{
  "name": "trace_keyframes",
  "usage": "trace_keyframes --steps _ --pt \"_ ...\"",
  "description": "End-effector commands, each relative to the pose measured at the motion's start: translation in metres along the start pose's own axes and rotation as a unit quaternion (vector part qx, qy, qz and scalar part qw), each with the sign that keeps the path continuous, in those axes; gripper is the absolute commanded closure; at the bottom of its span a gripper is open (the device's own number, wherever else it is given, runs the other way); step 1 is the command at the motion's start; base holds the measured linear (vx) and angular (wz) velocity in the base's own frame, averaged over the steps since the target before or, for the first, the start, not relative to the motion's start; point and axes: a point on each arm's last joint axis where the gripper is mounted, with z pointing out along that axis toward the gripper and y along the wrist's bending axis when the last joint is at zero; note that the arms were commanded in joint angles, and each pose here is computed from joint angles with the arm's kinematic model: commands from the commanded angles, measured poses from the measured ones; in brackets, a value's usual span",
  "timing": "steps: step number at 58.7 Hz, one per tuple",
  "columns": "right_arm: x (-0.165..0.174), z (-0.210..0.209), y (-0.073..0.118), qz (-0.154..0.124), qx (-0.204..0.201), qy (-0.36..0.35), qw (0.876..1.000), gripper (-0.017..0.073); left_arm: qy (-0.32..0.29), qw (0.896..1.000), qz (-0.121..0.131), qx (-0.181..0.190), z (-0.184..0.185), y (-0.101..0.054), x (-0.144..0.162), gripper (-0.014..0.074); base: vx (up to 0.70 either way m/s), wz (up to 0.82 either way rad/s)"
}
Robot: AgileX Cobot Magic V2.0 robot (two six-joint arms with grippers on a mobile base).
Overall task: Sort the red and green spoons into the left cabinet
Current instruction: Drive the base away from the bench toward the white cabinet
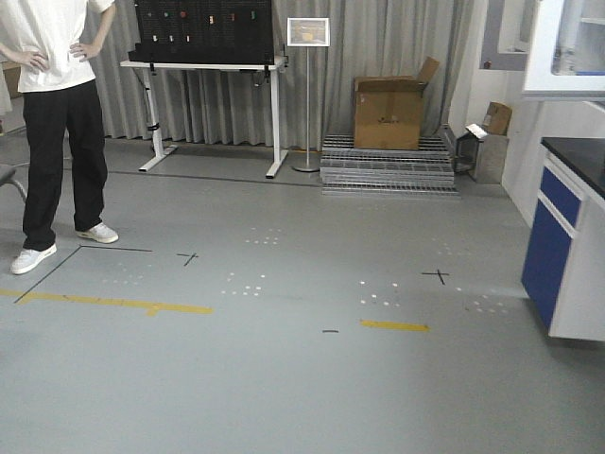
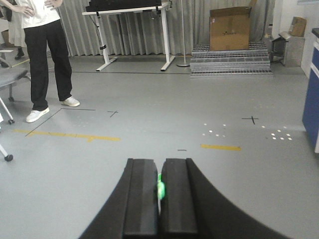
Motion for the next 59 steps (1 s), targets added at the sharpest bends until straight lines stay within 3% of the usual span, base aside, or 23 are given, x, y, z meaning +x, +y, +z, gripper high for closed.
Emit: trace_keyframes --steps 1,59 --pt "-0.0172 -0.0026 0.0028 -0.005 -0.011 -0.050 0.999 0.0564 -0.028 0.999 -0.011 -0.014 -0.0007 0.0023 -0.0114 0.0594 0.68 0.13" --pt "-0.0173 -0.0026 0.0028 -0.005 -0.011 -0.051 0.999 0.0564 -0.028 0.999 -0.011 -0.014 -0.0007 0.0023 -0.0114 0.0594 0.73 0.01"
